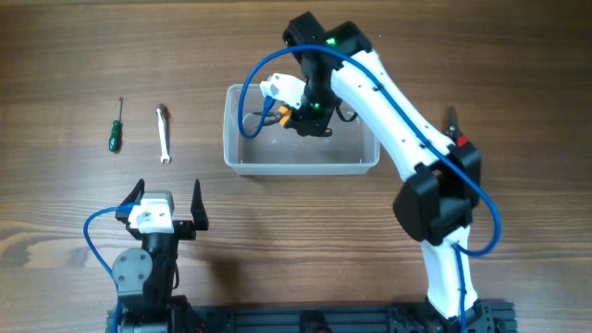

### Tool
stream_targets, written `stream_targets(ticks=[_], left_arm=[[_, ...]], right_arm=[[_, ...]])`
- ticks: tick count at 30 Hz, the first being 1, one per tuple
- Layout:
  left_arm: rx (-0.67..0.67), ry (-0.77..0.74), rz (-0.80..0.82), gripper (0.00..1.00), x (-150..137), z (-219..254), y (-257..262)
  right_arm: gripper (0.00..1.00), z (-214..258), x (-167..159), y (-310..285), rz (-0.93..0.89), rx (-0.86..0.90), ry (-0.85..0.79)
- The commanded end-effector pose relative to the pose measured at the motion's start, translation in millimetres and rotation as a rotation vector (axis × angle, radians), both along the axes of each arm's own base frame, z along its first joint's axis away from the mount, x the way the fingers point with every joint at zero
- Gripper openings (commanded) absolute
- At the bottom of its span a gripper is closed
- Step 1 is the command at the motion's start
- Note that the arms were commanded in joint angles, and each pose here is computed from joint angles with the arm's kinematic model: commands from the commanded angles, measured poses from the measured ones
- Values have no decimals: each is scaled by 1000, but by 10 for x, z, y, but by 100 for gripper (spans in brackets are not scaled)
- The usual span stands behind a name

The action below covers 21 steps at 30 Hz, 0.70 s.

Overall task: Pack container
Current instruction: 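Lift the pliers and carry them over the clear container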

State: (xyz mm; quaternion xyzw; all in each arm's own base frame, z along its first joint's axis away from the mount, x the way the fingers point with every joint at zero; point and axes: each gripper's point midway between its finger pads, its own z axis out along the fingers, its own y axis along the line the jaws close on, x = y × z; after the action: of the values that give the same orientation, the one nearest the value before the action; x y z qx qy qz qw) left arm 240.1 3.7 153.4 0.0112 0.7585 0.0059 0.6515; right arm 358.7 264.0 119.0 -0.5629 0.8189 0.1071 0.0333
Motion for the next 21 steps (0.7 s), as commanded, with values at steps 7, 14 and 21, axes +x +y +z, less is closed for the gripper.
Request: stream_targets(ticks=[7,14,21], left_arm=[[-8,-4,6,100,0,-6,4],[-8,-4,6,100,0,-6,4],[-8,-4,6,100,0,-6,4]], right_arm=[[5,-290,48,90,-31,4,58],[4,-530,25,145,-43,7,119],[5,-607,60,176,-44,14,117]])
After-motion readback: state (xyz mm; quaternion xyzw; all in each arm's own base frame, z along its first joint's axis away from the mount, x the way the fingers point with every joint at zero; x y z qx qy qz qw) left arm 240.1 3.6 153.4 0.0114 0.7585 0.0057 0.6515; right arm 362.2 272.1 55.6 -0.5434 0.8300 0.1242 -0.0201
